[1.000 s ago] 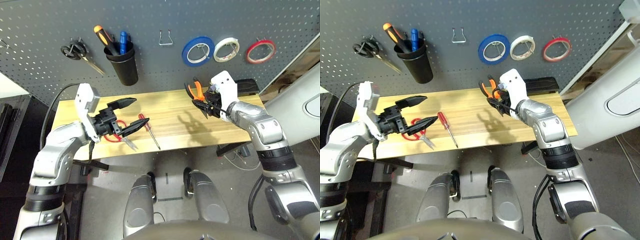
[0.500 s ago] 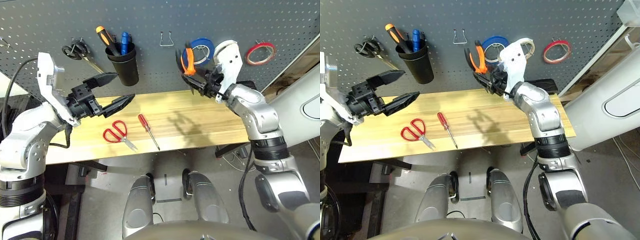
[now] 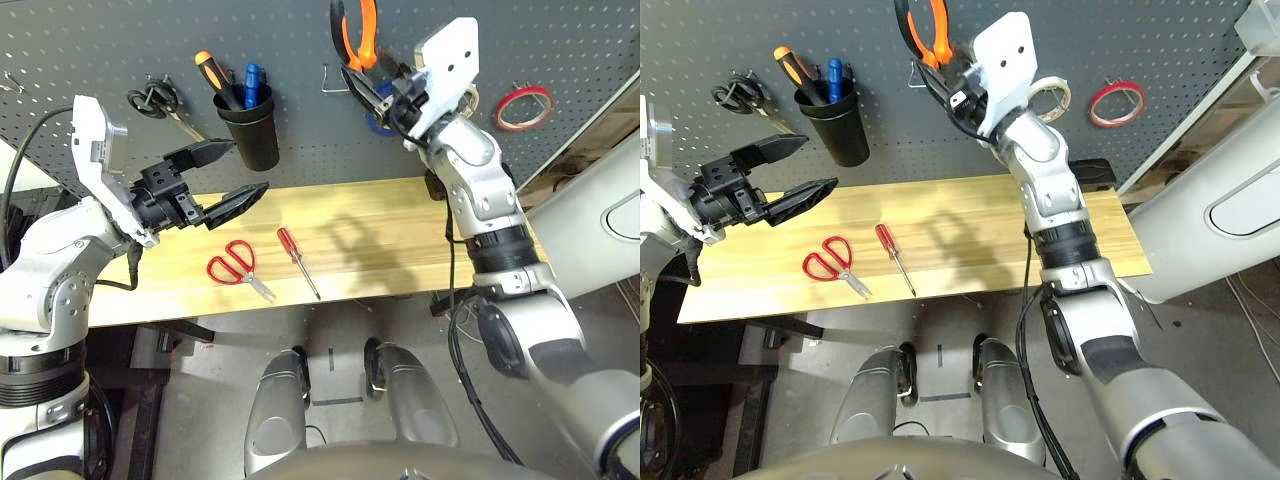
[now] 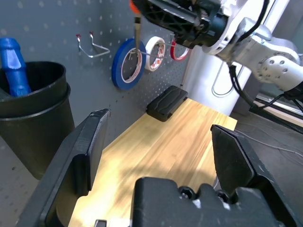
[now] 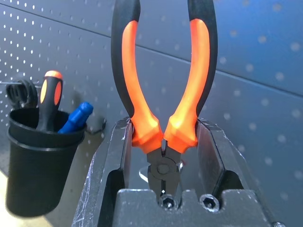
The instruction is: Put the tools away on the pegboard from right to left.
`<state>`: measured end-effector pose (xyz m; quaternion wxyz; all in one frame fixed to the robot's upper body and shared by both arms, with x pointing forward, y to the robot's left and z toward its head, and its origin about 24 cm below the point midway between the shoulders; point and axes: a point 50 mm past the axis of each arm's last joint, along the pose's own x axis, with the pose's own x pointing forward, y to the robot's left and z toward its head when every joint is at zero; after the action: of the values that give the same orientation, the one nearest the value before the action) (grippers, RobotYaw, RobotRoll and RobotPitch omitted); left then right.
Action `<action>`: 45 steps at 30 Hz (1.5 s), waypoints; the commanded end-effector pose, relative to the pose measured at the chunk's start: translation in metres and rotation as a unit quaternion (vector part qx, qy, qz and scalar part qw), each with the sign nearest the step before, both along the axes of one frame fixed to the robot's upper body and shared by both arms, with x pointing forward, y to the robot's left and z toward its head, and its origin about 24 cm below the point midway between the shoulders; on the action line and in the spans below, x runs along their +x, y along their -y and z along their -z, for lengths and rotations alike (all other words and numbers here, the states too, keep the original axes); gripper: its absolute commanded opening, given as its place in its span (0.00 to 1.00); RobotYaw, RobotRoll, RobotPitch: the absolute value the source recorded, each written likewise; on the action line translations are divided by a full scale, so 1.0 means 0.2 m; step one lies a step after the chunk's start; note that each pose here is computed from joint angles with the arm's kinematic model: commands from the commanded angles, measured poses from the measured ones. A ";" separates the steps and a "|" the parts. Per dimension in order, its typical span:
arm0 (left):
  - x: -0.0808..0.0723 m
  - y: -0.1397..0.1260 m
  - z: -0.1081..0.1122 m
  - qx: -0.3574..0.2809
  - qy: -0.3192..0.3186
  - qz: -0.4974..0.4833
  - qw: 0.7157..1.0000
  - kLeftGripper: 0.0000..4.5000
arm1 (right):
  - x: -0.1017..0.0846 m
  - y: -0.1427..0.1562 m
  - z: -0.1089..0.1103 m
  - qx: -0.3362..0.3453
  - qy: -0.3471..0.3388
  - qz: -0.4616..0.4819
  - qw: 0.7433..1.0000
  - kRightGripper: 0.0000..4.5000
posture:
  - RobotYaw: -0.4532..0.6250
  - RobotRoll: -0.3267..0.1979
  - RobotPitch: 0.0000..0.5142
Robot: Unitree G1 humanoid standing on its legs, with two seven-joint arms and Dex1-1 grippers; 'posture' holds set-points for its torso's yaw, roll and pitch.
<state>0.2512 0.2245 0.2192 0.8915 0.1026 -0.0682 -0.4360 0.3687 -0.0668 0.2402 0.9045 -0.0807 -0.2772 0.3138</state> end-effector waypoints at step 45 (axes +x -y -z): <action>-0.05 0.04 0.01 0.026 -0.052 0.031 0.998 1.00 | 0.12 -0.18 -0.11 0.014 0.066 0.030 0.997 0.46 | 0.49 0.62 0.49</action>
<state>0.2463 0.2175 0.2171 0.8818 0.0959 -0.0162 -0.4615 0.3938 -0.0323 0.2515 0.9002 -0.1114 -0.3181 0.2758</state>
